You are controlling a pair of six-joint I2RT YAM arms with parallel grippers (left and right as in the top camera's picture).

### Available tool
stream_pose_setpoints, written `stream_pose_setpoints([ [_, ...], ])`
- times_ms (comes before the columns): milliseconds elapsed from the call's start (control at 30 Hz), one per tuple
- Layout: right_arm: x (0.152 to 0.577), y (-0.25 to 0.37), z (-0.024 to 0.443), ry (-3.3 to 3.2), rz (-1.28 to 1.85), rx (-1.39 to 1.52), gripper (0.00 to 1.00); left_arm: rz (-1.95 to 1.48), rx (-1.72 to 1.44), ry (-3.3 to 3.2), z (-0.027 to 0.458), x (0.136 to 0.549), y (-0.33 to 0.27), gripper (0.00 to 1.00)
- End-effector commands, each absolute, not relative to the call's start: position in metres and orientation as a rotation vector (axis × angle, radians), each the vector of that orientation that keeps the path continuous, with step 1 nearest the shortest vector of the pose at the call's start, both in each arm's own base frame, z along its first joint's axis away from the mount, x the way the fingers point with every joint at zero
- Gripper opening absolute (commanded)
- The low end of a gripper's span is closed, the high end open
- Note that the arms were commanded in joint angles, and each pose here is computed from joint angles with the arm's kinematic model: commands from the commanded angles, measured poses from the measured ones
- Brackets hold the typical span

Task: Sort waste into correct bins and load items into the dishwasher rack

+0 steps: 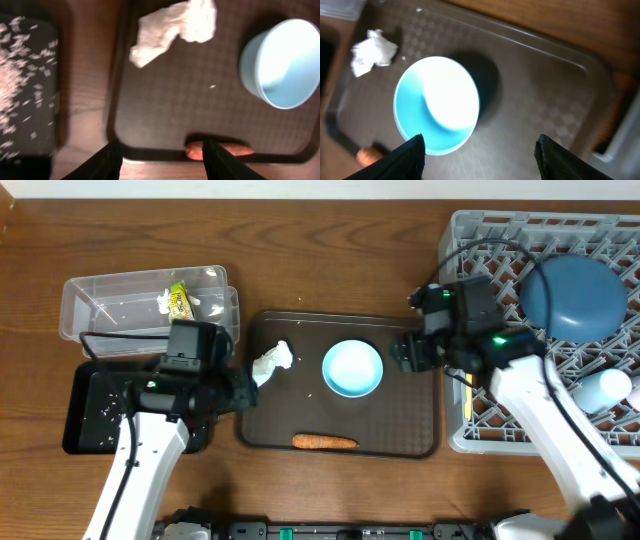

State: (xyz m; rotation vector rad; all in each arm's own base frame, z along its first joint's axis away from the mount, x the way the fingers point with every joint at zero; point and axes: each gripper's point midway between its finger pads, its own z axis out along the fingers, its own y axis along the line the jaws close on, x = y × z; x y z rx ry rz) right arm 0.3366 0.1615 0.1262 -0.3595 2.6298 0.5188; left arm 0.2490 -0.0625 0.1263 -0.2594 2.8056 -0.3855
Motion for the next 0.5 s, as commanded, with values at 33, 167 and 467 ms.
stream_pose_setpoints([
  [33,0.342,0.179,0.089,2.725,0.512,-0.287,0.59,-0.356,-0.282,2.797,0.128,0.251,-0.056,0.55],
  [167,0.342,0.189,0.049,2.813,0.509,-0.259,0.53,-0.354,-0.284,2.805,0.127,0.251,-0.056,0.56],
  [467,0.335,0.192,0.014,2.909,0.491,-0.225,0.01,-0.35,-0.288,2.824,0.121,0.248,-0.056,0.58],
])
